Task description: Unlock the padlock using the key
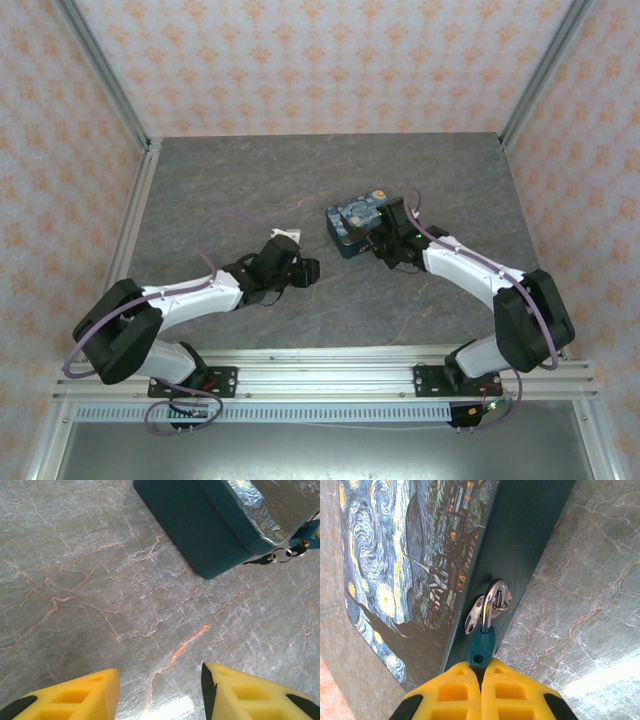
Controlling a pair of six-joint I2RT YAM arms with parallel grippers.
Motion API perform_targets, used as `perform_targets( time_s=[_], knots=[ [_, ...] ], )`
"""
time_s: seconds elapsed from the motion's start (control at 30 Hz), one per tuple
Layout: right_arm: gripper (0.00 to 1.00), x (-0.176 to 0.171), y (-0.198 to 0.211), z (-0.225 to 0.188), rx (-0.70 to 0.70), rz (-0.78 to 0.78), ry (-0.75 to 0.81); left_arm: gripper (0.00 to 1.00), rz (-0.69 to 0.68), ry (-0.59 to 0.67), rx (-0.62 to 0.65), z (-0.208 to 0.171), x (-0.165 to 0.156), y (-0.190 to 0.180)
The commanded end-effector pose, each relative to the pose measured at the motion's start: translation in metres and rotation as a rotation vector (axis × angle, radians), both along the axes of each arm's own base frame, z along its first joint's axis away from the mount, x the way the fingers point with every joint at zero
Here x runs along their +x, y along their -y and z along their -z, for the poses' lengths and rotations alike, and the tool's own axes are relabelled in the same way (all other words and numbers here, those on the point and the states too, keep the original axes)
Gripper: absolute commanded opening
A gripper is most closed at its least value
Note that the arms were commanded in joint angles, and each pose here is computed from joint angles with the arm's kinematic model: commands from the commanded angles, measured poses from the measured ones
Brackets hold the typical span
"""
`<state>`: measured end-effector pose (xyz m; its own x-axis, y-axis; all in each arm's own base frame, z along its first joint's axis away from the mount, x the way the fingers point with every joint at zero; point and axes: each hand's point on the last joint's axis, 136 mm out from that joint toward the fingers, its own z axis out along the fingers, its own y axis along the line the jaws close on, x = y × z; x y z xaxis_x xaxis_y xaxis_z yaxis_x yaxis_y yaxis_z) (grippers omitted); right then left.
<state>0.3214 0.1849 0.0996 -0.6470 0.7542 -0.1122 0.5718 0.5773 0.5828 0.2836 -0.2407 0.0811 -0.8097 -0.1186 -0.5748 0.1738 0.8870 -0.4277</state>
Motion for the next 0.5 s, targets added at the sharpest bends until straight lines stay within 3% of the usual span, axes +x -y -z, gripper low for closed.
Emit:
perform_targets(
  time_s=[0.0, 0.47],
  knots=[
    [0.0, 0.006, 0.0, -0.001, 0.016, 0.024, 0.003, 0.47, -0.02, -0.01, 0.026, 0.003, 0.001, -0.006],
    [0.0, -0.011, 0.005, 0.022, 0.009, 0.011, -0.049, 0.48, -0.009, -0.017, -0.028, -0.007, 0.011, 0.011]
  ],
)
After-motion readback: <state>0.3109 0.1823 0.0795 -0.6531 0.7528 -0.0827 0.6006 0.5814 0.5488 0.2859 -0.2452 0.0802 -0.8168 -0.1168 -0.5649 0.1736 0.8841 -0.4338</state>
